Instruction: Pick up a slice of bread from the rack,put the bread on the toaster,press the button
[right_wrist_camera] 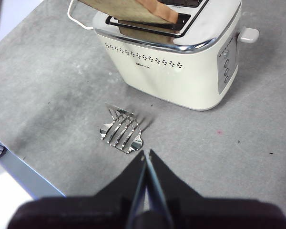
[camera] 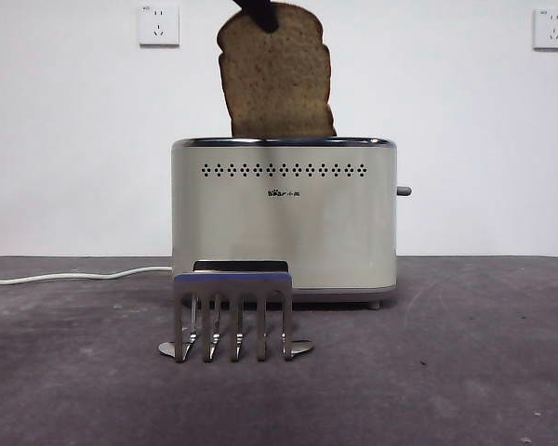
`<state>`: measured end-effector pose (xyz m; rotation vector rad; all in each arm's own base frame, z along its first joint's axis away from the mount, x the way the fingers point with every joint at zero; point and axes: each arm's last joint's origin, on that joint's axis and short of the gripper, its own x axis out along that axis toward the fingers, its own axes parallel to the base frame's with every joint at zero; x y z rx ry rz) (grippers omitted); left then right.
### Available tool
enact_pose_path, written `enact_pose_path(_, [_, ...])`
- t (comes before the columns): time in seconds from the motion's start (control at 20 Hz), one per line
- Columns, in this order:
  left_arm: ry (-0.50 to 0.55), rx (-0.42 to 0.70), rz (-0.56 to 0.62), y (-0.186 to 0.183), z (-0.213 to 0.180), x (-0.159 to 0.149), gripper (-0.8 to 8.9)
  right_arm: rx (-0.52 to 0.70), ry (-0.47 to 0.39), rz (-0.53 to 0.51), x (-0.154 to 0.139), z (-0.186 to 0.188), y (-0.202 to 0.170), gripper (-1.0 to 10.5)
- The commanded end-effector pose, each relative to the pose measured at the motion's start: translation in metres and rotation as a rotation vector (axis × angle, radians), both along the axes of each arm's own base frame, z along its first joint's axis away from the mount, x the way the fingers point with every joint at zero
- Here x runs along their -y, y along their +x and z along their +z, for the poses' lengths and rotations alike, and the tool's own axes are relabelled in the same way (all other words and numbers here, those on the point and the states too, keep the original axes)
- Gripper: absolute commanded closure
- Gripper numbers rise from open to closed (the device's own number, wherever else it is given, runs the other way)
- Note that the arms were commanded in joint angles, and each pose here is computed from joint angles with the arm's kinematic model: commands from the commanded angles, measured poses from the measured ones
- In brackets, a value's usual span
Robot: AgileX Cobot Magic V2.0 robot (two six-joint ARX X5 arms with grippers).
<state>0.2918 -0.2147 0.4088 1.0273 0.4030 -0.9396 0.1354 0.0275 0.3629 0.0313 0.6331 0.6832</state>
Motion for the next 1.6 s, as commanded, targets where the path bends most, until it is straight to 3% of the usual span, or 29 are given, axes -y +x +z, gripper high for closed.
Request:
enact_pose_path(0.05, [0.022, -0.013, -0.01, 0.009, -0.01, 0.002, 8.22, 0.004, -0.003, 0.008, 0.0, 0.0, 0.0, 9.6])
enact_pose_path(0.6, [0.047, -0.037, 0.009, 0.047, -0.044, 0.007, 8.11, -0.013, -0.006, 0.008, -0.001, -0.002, 0.005, 9.6])
enact_pose_path(0.65, [0.039, -0.031, 0.007, 0.05, -0.046, 0.009, 7.79, -0.018, -0.006, 0.008, -0.001, -0.003, 0.006, 9.6])
enact_pose_path(0.75, [0.015, -0.008, 0.015, 0.053, -0.046, 0.011, 6.02, -0.016, -0.017, 0.015, -0.001, -0.004, 0.009, 9.6])
enact_pose_path(0.85, [0.001, 0.014, 0.016, 0.055, -0.044, 0.012, 4.88, -0.004, -0.017, 0.016, -0.002, -0.004, 0.016, 9.6])
enact_pose_path(1.1, [-0.04, -0.007, 0.059, 0.055, -0.043, 0.012, 4.87, 0.044, -0.004, 0.008, -0.004, -0.006, 0.044, 9.6])
enact_pose_path(1.35, [-0.159, -0.038, 0.185, 0.046, -0.026, 0.006, 4.86, 0.078, 0.059, -0.035, -0.008, -0.014, 0.088, 9.6])
enact_pose_path(1.6, [-0.385, -0.158, 0.374, 0.014, 0.011, -0.014, 4.87, 0.093, 0.185, -0.105, -0.013, -0.03, 0.141, 9.6])
